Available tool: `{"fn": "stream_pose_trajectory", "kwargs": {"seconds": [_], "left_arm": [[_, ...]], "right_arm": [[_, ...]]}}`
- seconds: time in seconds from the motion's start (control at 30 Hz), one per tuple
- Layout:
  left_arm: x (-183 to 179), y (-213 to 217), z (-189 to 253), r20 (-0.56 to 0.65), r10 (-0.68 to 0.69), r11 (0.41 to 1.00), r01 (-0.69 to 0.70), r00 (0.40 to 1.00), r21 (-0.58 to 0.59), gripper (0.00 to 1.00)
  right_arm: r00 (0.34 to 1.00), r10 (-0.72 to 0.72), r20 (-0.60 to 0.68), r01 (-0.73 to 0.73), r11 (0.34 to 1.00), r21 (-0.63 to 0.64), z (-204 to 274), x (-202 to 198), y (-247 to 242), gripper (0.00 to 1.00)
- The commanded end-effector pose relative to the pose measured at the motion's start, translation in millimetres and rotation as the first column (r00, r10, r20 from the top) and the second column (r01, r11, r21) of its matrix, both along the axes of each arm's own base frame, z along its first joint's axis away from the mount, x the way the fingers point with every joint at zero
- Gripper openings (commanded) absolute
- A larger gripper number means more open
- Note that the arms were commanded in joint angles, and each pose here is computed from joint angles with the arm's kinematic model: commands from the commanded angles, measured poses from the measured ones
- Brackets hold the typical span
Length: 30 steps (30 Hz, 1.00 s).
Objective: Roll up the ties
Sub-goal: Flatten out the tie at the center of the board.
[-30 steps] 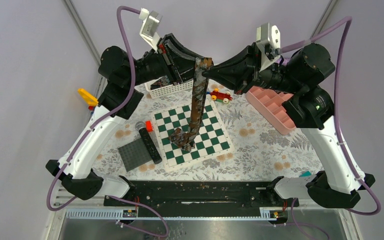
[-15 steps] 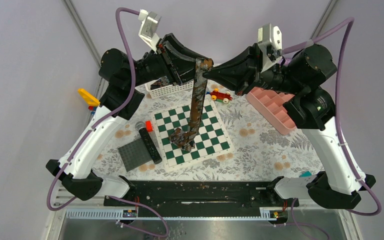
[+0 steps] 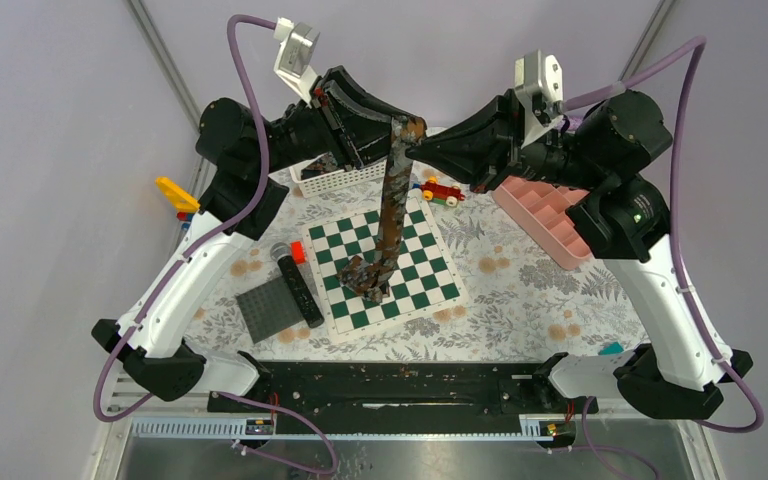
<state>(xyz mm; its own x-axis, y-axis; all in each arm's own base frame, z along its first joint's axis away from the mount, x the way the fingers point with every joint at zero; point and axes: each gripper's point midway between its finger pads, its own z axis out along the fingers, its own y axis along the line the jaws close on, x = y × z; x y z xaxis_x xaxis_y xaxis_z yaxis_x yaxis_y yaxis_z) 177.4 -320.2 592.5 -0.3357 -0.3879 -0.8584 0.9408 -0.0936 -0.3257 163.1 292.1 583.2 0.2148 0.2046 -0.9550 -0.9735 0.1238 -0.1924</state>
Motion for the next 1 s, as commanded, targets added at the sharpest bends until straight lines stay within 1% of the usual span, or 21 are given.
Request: {"fn": "stream_pose_trajectory", "kwargs": {"seconds": [0.0, 0.13, 0.27, 0.5, 0.67, 0.73, 0.8, 0.83, 0.97], "left_arm": [[-33, 18, 27, 0.111, -0.038, 0.997, 0.046, 0.993, -0.068, 0.27], [-34, 19, 28, 0.115, -0.041, 0.996, 0.049, 0.993, -0.068, 0.29], [-35, 19, 28, 0.115, -0.042, 0.996, 0.050, 0.992, -0.069, 0.17], [-33, 17, 30, 0.095, -0.045, 0.997, 0.051, 0.994, -0.059, 0.01], [-30, 16, 34, 0.086, -0.039, 0.998, 0.043, 0.996, -0.051, 0.00], [-29, 16, 35, 0.086, -0.034, 0.998, 0.038, 0.996, -0.049, 0.00], [-27, 17, 36, 0.090, -0.018, 0.999, 0.022, 0.996, -0.042, 0.00], [-27, 17, 37, 0.092, -0.009, 0.999, 0.013, 0.996, -0.038, 0.00], [-20, 22, 41, 0.103, 0.054, 0.999, -0.053, 0.993, -0.015, 0.00]], "right_arm": [[1.000, -0.014, -0.002, 0.014, 1.000, 0.008, 0, 4, 0, 0.00], [1.000, -0.016, -0.003, 0.016, 1.000, 0.008, -1, 5, 0, 0.00], [1.000, -0.015, -0.002, 0.015, 1.000, 0.009, -1, 5, 0, 0.00], [1.000, -0.030, 0.008, 0.030, 0.999, 0.025, 0, 5, -2, 0.01], [0.999, -0.036, 0.014, 0.035, 0.999, 0.036, 4, 5, -3, 0.08], [0.999, -0.042, 0.018, 0.041, 0.998, 0.042, 4, 5, -4, 0.20], [0.999, -0.051, 0.019, 0.050, 0.998, 0.048, 3, 5, -5, 0.34], [0.998, -0.059, 0.021, 0.058, 0.997, 0.050, 2, 6, -6, 0.39], [0.996, -0.090, 0.025, 0.089, 0.994, 0.056, -1, 6, -11, 0.51]]}}
